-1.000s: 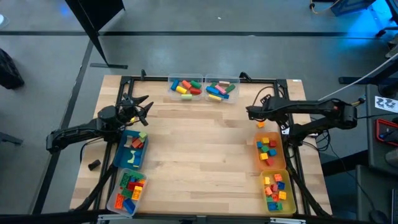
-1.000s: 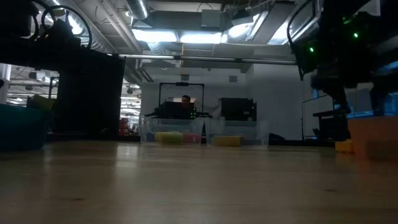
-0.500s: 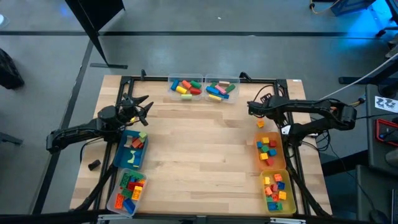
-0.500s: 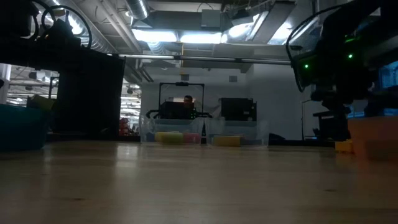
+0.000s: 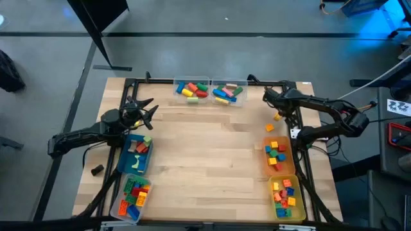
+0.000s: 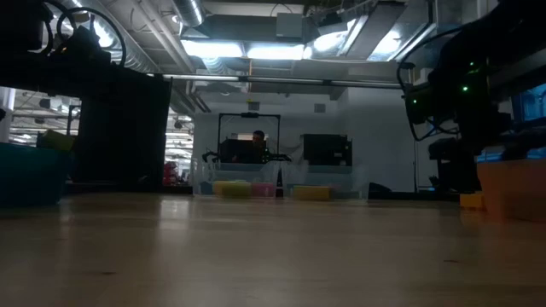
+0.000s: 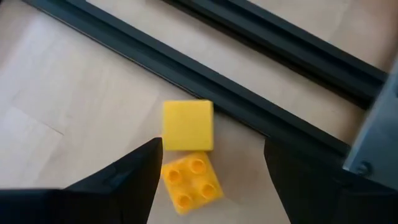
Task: Sort blocks by size
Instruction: Put the yellow block into the orange bin
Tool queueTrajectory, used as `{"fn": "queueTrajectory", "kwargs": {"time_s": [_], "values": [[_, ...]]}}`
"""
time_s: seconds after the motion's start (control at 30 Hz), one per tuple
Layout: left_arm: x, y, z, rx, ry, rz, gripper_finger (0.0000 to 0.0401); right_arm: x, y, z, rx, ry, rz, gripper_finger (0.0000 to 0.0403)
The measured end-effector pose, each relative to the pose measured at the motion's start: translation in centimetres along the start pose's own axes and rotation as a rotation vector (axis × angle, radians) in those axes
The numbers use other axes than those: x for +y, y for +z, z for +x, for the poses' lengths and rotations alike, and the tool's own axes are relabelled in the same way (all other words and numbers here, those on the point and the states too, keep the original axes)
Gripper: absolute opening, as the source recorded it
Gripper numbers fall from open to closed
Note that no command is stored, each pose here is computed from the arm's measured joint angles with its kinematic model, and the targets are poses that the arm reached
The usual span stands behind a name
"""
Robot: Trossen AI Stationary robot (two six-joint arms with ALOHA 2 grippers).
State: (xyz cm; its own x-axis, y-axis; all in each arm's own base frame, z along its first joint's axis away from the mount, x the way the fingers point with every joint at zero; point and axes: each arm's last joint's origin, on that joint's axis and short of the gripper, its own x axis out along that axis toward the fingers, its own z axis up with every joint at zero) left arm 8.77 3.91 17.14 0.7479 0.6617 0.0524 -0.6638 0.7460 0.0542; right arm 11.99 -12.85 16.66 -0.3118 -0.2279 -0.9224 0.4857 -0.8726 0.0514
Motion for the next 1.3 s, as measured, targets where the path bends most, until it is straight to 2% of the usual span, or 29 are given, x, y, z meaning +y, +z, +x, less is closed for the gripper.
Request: {"fn": "queueTrajectory", "kwargs": {"time_s": [0.37, 0.6, 1.0, 1.17, 1.3], "values": [[0.0, 0.0, 0.0, 0.000, 0.000, 0.000, 0.0184, 0.9, 1.7, 0.8, 0.026, 0.001, 0.029, 0.0282], [0.0, 0.0, 0.0, 0.000, 0.000, 0.000, 0.0184, 1.6, 1.9, 1.0, 0.059, 0.046, 0.039, 0.0282], [0.0, 0.0, 0.0, 0.000, 0.000, 0.000, 0.0184, 2.3, 0.8, 3.3, 0.043, -0.073, -0.001, 0.0282], [0.0, 0.0, 0.0, 0.000, 0.000, 0.000, 0.0184, 2.4, 0.6, 3.5, 0.041, -0.078, -0.004, 0.0280], [0.0, 0.0, 0.0, 0.000, 0.000, 0.000, 0.0184, 2.4, 0.6, 3.5, 0.035, -0.077, -0.004, 0.0259]]}}
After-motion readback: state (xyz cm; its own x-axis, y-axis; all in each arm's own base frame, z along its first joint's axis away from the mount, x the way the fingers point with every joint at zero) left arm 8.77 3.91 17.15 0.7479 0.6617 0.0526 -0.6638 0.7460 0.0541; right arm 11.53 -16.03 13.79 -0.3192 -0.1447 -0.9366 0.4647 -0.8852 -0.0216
